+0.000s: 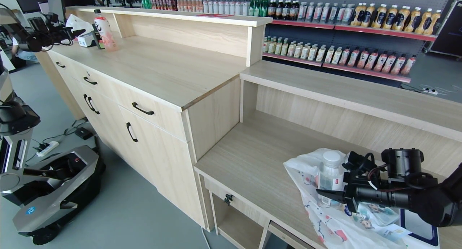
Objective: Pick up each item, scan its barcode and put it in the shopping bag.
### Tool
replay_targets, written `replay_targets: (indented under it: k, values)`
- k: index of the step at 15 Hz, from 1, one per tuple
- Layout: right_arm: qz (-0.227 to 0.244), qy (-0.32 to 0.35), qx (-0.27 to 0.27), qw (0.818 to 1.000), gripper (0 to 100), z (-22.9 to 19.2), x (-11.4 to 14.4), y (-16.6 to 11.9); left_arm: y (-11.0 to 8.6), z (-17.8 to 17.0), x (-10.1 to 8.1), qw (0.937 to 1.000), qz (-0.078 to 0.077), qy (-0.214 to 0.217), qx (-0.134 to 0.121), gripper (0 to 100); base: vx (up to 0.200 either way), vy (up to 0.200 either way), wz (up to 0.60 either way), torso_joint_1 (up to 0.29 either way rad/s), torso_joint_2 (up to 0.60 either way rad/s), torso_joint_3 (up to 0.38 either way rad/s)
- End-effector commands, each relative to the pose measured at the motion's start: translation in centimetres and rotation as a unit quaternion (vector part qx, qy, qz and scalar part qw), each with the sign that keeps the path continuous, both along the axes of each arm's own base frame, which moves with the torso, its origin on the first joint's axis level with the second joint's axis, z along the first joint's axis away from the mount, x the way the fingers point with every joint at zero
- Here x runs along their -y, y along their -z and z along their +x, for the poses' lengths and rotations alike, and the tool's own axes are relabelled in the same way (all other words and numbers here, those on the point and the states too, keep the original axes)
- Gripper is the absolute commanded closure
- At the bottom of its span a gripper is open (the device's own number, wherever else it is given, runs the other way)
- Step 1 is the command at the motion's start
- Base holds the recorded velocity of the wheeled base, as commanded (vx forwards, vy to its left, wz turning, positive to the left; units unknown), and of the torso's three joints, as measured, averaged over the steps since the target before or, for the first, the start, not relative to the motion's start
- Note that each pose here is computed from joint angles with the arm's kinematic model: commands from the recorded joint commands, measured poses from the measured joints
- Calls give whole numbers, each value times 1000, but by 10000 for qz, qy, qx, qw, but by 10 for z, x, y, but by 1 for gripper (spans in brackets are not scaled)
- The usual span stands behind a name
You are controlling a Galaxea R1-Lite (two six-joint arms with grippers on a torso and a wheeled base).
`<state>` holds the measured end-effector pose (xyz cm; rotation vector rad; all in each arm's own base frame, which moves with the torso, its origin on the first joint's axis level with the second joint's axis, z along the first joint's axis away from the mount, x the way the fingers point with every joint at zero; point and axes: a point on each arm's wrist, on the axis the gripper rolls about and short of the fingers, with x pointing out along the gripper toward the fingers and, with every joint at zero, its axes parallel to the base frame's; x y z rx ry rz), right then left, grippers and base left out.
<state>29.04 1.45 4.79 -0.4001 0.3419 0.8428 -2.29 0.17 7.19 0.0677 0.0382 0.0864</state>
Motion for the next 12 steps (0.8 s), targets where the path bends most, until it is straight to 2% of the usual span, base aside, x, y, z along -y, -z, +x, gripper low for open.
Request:
replay_targets:
  k: [1, 12]
  values:
    - [0, 2, -81, 10000, 100, 1, 0, 5, 0, 0, 0, 10000, -2, 1, 0, 0, 0, 0, 0, 0, 0, 0]
    - [23, -74, -93, 9999, 100, 11, -5, 18, 0, 0, 0, 10000, -2, 1, 0, 0, 0, 0, 0, 0, 0, 0]
